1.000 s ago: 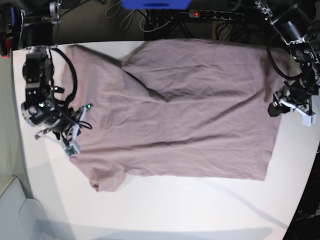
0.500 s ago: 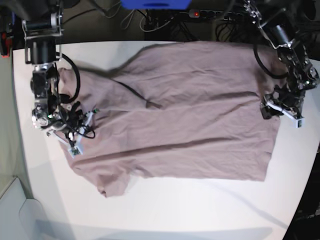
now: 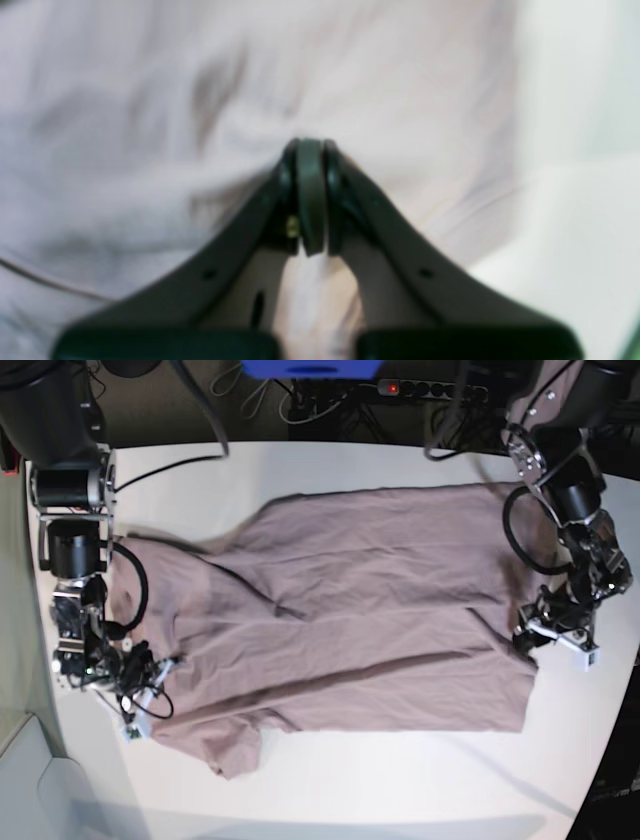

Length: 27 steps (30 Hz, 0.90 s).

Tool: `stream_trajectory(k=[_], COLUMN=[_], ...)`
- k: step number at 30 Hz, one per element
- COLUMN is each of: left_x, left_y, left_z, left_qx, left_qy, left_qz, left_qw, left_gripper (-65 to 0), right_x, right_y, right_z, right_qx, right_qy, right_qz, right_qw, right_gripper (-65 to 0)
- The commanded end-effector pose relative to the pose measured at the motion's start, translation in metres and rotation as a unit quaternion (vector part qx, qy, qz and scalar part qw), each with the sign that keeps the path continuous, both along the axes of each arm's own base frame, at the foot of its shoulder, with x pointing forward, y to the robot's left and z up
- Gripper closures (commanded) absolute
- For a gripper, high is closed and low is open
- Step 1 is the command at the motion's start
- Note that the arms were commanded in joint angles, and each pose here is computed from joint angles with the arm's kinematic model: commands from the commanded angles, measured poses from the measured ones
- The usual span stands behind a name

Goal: Layout the t-shirt on the table in an organized manner, then fold the t-shirt properly
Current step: 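Drag the shirt corner with the right gripper toward the collar end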

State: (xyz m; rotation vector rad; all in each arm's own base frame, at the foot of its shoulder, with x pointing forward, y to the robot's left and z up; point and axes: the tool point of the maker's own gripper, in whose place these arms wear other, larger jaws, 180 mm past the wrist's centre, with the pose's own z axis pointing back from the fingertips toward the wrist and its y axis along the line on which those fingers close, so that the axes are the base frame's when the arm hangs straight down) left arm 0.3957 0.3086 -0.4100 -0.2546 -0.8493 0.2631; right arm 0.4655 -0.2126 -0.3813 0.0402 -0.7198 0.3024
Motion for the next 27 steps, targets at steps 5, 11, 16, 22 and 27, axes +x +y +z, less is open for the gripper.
stream_trajectory(k=[5, 11, 16, 22, 27], left_x=[-0.001, -0.054, -0.087, -0.109, -0.119], left_y=[0.052, 0.069, 0.035, 0.002, 0.002], left_z=[0.056, 0.084, 0.101, 0.087, 0.043], left_qx=[0.052, 0.066, 0.074, 0.059, 0.029], left_qy=[-0.053, -0.054, -0.072, -0.066, -0.01], left_qz=[0.021, 0.033, -0.004, -0.016, -0.003], left_qw=[0.997, 0.996, 0.995, 0.996, 1.0], left_gripper=[-32.9, -32.9, -32.9, -33.0, -33.1], right_x=[0.006, -0.067, -0.136, -0.202, -0.228], right_y=[-0.028, -0.038, -0.037, -0.043, -0.031], right_z=[0.066, 0.089, 0.096, 0.064, 0.022], right_qx=[-0.057, -0.127, -0.133, -0.105, -0.059], right_qy=[-0.075, -0.094, -0.116, -0.068, -0.018], right_qz=[0.006, 0.019, 0.0, -0.053, -0.077], right_qw=[0.9955, 0.9872, 0.9844, 0.9907, 0.9951], right_gripper=[0.0, 0.0, 0.0, -0.6, -13.8])
